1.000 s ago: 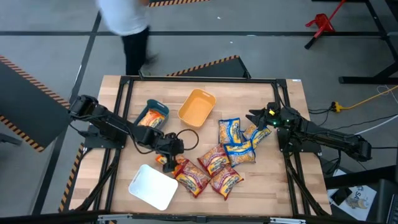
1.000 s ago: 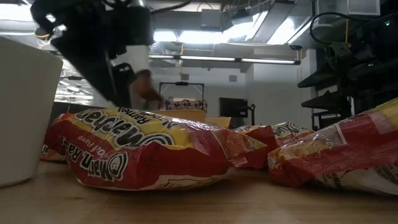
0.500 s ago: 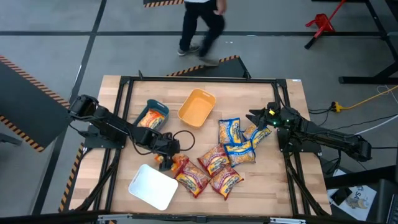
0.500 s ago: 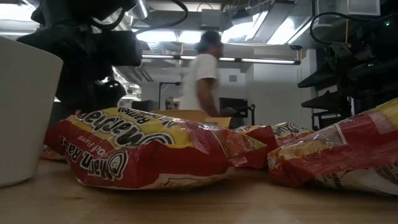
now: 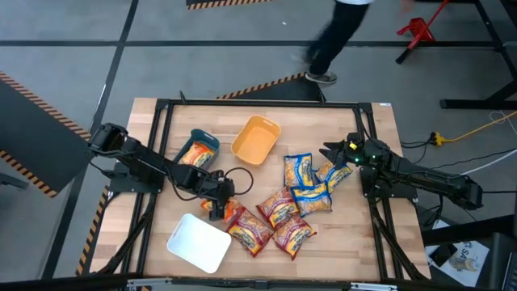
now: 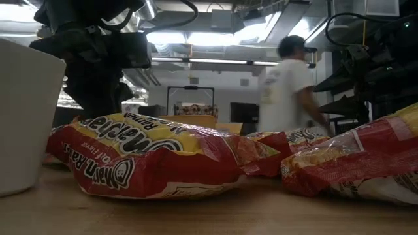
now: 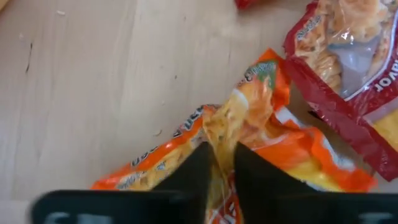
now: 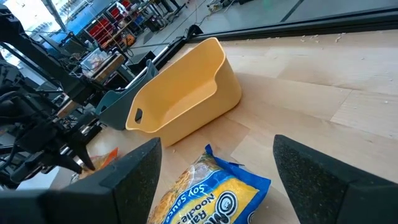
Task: Sort Maruchan noodles
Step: Put the orange noodle pack into the blue bin
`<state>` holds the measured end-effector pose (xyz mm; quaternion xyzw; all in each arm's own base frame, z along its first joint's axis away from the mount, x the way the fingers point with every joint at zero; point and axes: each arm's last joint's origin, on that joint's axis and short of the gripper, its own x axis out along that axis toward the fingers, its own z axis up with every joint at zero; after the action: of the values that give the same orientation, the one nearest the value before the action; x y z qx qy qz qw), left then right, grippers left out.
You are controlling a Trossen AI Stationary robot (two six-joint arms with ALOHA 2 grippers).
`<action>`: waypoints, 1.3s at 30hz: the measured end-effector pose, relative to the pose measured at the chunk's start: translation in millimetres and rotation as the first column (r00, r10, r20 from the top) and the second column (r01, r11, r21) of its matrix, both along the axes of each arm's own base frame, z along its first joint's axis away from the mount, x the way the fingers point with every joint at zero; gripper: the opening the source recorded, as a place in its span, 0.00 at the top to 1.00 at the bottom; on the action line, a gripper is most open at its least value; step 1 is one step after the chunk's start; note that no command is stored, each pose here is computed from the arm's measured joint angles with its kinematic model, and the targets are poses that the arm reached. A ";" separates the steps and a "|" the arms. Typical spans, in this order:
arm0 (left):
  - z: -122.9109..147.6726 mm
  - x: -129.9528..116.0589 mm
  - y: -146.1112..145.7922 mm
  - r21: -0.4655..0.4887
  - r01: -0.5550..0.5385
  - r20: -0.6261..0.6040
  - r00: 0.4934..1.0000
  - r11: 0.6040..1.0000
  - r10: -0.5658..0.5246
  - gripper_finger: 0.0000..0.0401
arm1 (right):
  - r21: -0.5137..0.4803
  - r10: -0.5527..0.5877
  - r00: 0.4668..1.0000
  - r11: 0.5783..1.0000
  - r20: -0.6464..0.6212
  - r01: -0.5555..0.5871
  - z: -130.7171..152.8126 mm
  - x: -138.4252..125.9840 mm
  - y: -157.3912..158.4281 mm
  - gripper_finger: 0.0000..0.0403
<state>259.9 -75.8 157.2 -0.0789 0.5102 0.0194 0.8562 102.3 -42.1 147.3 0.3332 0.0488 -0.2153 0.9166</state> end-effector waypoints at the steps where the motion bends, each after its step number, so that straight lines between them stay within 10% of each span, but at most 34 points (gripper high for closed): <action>1: 1.4 1.0 -0.4 -0.004 0.000 0.002 1.000 1.000 0.001 0.95 | 0.000 0.000 1.000 1.000 0.000 0.000 0.0 0.0 0.0 0.27; 24: 97.5 48.0 17.2 -0.007 -0.281 0.179 0.944 0.960 0.278 1.00 | 0.000 0.000 1.000 1.000 -0.001 0.000 -0.1 0.0 0.0 0.27; 33: 149.5 28.7 28.8 0.106 -0.599 0.088 0.801 0.794 0.593 1.00 | -0.003 0.001 1.000 1.000 -0.001 -0.001 0.0 0.0 0.0 0.27; 39: 163.2 -2.7 37.4 0.249 -0.767 -0.001 0.610 0.591 0.792 1.00 | -0.003 0.001 1.000 1.000 -0.002 -0.001 0.0 0.0 0.0 0.27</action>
<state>257.2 -38.5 320.5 -0.1962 0.4654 0.4539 0.7341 102.3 -42.1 147.3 0.3319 0.0494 -0.2153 0.9171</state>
